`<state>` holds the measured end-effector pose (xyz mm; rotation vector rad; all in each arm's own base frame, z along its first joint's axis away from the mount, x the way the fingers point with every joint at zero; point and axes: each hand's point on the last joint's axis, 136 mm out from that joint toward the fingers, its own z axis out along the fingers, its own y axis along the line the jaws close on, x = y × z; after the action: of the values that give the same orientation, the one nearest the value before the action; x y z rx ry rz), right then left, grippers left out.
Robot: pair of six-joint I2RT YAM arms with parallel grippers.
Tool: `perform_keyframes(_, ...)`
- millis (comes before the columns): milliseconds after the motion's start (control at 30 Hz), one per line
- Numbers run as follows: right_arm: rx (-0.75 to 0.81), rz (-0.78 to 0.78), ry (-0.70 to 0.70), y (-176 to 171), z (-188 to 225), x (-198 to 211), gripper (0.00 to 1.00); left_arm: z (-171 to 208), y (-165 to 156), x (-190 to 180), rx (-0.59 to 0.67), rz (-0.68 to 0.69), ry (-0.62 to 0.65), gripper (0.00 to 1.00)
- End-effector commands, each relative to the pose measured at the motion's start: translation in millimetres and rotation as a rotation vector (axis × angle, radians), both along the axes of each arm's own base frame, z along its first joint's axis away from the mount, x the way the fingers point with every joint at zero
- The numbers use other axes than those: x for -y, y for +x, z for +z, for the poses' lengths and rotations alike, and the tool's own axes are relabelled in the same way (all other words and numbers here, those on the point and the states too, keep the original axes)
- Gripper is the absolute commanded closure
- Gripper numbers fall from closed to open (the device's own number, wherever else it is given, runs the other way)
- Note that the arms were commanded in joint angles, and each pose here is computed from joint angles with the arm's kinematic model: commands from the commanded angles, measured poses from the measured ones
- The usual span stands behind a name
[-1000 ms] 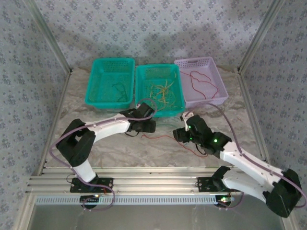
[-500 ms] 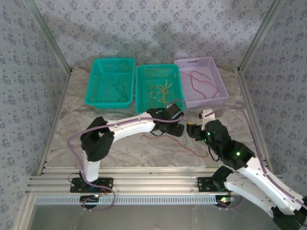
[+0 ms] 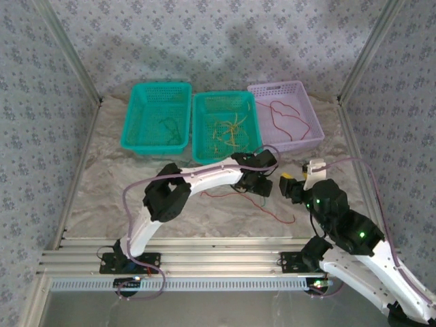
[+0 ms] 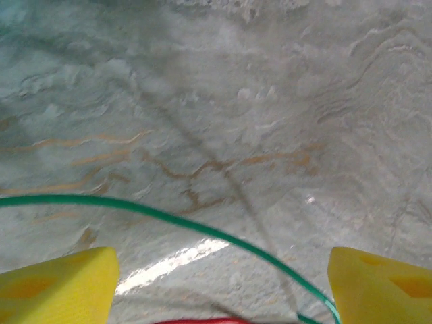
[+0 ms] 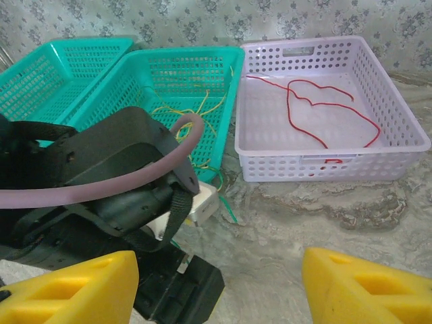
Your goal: Untangle the cables
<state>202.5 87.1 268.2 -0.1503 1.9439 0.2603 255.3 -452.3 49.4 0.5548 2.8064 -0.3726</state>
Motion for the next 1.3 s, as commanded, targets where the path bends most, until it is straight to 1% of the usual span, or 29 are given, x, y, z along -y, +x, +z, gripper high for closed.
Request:
perform_keyframes(0,0.01,0.001,-0.007,-4.1,5.0,3.8,0.33,-1.8,-5.4,2.4,-0.029,0.007,0.02,0.25)
perform_keyframes(133,0.014,0.003,-0.004,-4.5,6.0,3.6,0.33,-9.0,-6.0,4.5,-0.041,0.001,0.037,0.39)
perform_keyframes(233,0.021,0.004,-0.003,-4.5,8.3,3.5,0.33,-12.5,-6.0,3.8,-0.044,0.004,0.044,0.46)
perform_keyframes(333,0.022,0.01,-0.001,-4.1,8.3,2.0,0.32,-14.0,-5.0,3.4,-0.039,0.005,0.048,0.55)
perform_keyframes(433,0.02,0.007,0.002,-4.1,8.2,2.2,0.32,-14.6,-4.7,4.1,-0.038,0.004,0.047,0.69)
perform_keyframes(500,0.021,0.002,0.009,-4.2,9.4,2.9,0.31,-15.2,-5.0,3.7,-0.039,0.005,0.049,0.76)
perform_keyframes(767,0.02,-0.004,0.015,-5.7,9.6,5.1,0.25,-5.3,-4.2,4.9,-0.027,0.007,0.025,1.0)
perform_keyframes(867,0.019,-0.006,0.022,-6.0,9.5,5.4,0.21,5.2,-3.3,5.0,-0.015,0.009,0.01,1.0)
perform_keyframes(933,0.019,-0.01,0.021,-6.0,9.4,6.2,0.17,15.5,-2.4,5.0,-0.002,0.011,-0.005,1.0)
perform_keyframes(1000,0.023,-0.01,0.024,-6.4,10.9,6.6,0.08,32.1,-1.4,5.1,0.016,0.013,-0.03,1.0)
perform_keyframes(1067,0.022,-0.01,0.023,-6.8,11.3,6.9,0.02,51.1,-1.5,3.5,0.033,0.019,-0.059,1.0)
perform_keyframes(1100,0.022,-0.011,0.024,-7.1,11.7,7.5,0.0,62.1,-1.7,2.5,0.043,0.023,-0.079,1.0)
perform_keyframes(1267,-0.004,0.019,0.033,-10.7,8.9,2.9,0.0,110.7,-5.1,-5.1,0.077,0.045,-0.156,1.0)
